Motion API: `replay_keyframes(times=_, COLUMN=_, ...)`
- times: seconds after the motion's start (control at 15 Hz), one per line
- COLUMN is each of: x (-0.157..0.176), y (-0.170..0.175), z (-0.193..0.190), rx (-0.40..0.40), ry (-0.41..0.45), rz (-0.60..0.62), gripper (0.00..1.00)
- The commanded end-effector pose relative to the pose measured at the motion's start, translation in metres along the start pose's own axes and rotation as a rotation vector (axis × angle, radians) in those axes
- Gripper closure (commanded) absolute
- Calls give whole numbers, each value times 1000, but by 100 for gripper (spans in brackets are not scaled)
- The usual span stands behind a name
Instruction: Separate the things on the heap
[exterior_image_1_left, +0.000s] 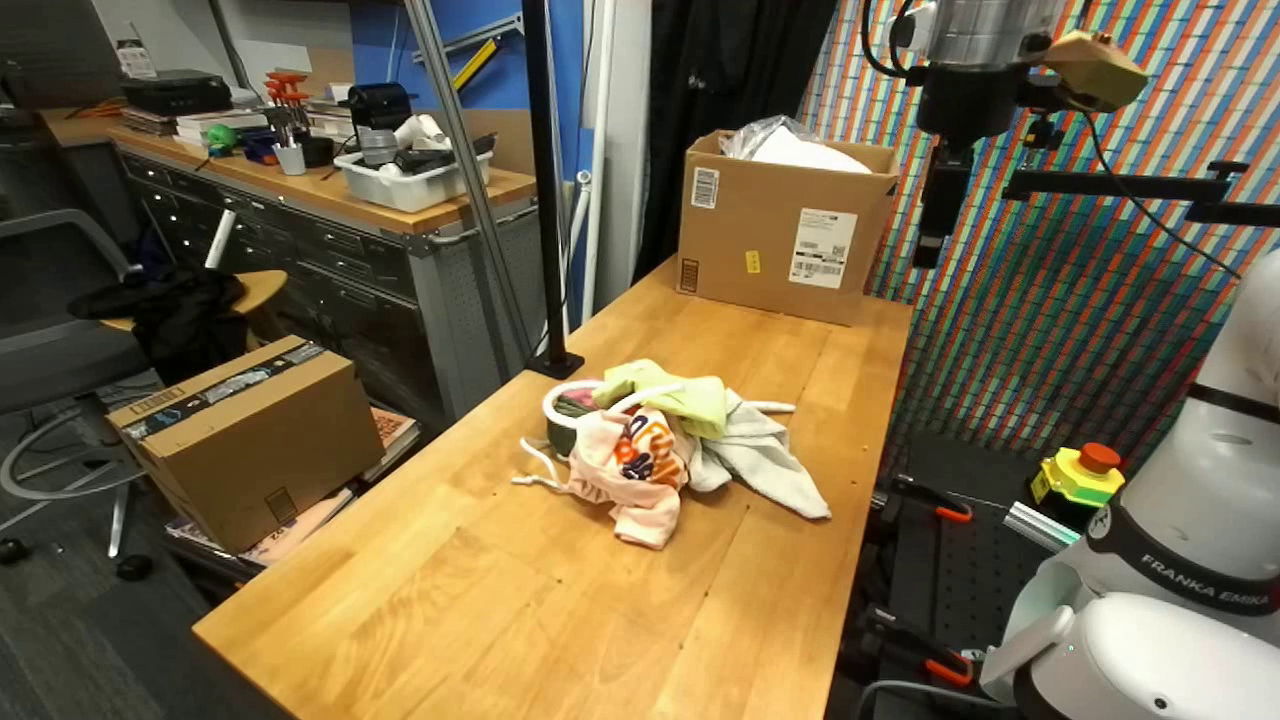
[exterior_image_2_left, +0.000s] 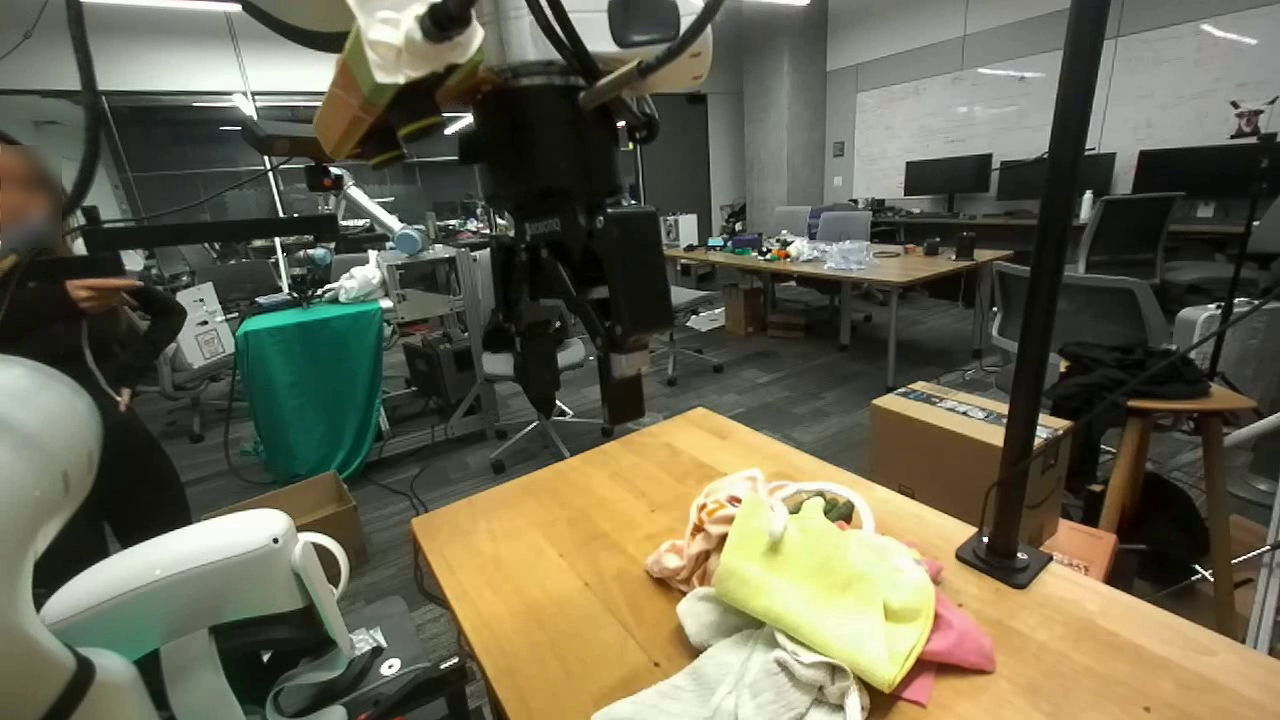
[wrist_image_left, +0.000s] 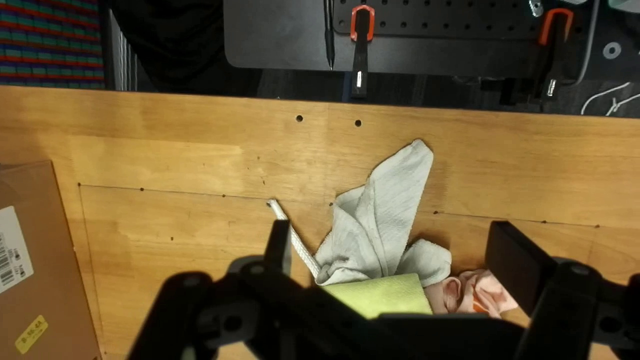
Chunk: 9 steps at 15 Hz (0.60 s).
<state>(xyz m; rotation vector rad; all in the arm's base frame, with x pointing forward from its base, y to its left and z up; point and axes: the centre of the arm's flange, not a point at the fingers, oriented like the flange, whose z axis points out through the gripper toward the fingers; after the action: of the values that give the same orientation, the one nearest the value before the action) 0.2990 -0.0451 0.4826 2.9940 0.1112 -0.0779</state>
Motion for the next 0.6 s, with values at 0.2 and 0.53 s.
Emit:
replay_keyframes(times=0.2, x=56, y=-50, z=-14, rx=-110, ry=-37, rz=-154, gripper=0)
replay_keyframes(times=0.53, x=97, y=-80, z=-20, rx=-146, ry=46, rz=-232, gripper=0)
